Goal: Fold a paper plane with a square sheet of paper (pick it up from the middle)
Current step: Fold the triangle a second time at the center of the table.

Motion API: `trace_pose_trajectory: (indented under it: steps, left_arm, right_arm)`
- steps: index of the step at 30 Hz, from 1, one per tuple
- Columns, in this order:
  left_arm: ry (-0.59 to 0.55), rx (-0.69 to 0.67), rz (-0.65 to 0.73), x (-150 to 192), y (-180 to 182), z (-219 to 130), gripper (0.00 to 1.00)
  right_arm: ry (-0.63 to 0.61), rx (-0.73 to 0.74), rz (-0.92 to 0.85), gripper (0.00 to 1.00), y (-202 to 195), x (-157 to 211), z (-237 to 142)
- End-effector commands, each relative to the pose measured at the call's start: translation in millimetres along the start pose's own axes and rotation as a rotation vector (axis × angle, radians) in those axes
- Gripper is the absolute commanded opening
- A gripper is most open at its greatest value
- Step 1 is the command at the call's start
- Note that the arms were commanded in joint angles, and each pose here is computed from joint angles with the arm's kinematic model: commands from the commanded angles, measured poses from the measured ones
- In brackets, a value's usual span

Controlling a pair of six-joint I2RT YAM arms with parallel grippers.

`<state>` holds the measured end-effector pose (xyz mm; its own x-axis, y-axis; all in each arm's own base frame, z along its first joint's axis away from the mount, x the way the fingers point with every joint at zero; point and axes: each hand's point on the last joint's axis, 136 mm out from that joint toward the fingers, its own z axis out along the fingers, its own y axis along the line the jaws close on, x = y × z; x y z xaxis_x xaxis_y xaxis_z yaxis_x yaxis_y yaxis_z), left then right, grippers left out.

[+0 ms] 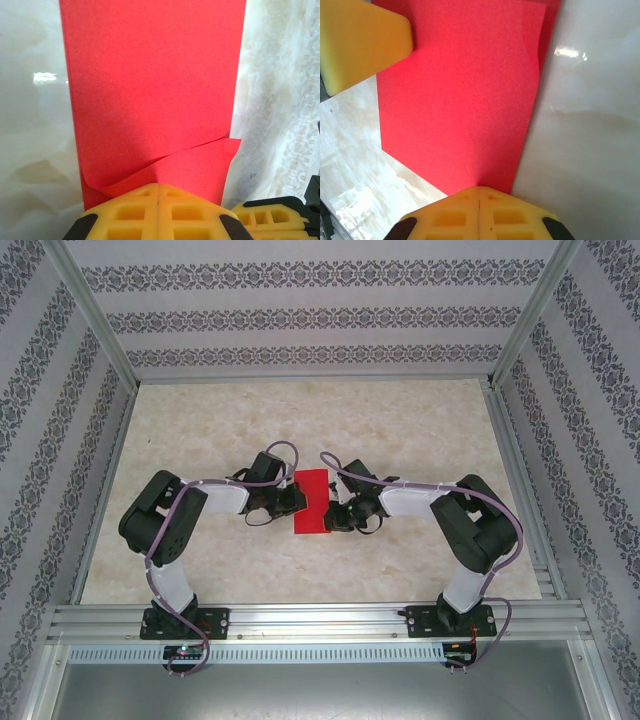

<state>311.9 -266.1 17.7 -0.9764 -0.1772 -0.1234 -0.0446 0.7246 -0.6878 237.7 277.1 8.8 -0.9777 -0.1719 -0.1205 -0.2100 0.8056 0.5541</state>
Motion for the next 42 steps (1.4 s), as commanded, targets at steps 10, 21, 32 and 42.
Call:
trace_pose_trajectory:
  steps: [10, 21, 32, 42]
  left_arm:
    - [-0.138, -0.201, 0.007, -48.5, 51.2, -21.3, 0.02]
    - [-0.138, -0.117, 0.057, -53.8, 9.5, -33.6, 0.03]
    - [-0.073, -0.026, 0.126, -7.4, -35.3, -16.9, 0.02]
    - [-0.041, -0.092, 0.1, 4.1, -10.4, 0.5, 0.01]
  right_arm:
    - [0.182, 0.237, 0.095, 0.06, -66.4, 62.7, 15.7]
    - [0.139, 0.201, 0.076, 0.06, -52.8, 49.9, 12.5]
    - [-0.052, -0.008, -0.005, 0.08, 20.9, -14.3, -18.0]
    - [-0.094, -0.067, -0.023, 0.08, 44.1, -36.0, -21.1]
